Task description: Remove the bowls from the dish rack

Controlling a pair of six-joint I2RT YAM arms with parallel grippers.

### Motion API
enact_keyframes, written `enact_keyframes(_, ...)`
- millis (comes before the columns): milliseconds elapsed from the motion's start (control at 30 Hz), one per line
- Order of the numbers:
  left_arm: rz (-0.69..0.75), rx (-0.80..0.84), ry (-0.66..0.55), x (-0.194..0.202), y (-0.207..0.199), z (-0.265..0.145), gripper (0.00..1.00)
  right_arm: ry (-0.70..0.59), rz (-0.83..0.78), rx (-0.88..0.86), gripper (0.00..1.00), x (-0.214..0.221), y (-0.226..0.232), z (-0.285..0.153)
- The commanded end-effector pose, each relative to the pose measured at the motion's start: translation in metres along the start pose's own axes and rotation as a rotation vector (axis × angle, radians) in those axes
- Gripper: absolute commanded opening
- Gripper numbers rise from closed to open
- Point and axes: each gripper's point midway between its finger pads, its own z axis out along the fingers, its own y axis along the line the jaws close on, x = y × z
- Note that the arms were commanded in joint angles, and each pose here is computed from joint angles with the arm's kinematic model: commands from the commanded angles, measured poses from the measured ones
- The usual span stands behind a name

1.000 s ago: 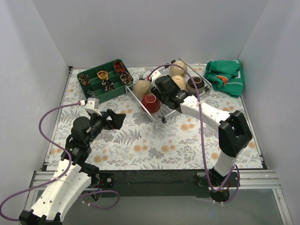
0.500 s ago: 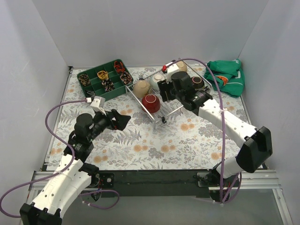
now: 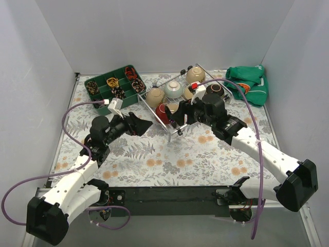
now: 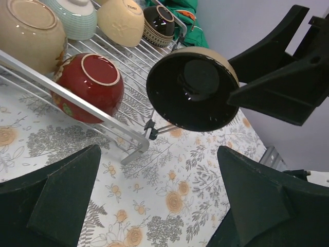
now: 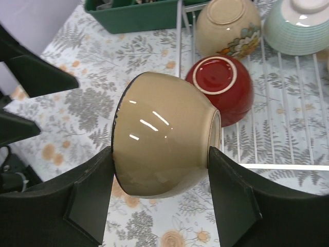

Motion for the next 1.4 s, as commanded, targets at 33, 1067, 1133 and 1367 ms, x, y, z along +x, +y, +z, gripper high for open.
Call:
enact_keyframes(33, -0.047, 0.101, -0.025, -0.004, -0.019, 0.02, 0.98, -0.239, 0.103, -0.236, 0.18, -0.059, 0.051, -0.031)
enact_keyframes(1067, -0.086, -0.023, -0.015, 0.024, -0.013, 0.035, 0.0, -0.262, 0.26, -0.417, 0.53, -0.02, 0.07, -0.055)
enact_keyframes(1133, -0.091, -0.067, -0.002, 0.025, -0.007, 0.032, 0.0, -0.269, 0.245, -0.406, 0.63, -0.018, 0.068, -0.057)
enact_keyframes(1367, -0.038, -0.248, 0.0, 0.01, 0.015, 0.018, 0.0, -0.253, 0.158, -0.242, 0.89, -0.007, 0.039, -0.059)
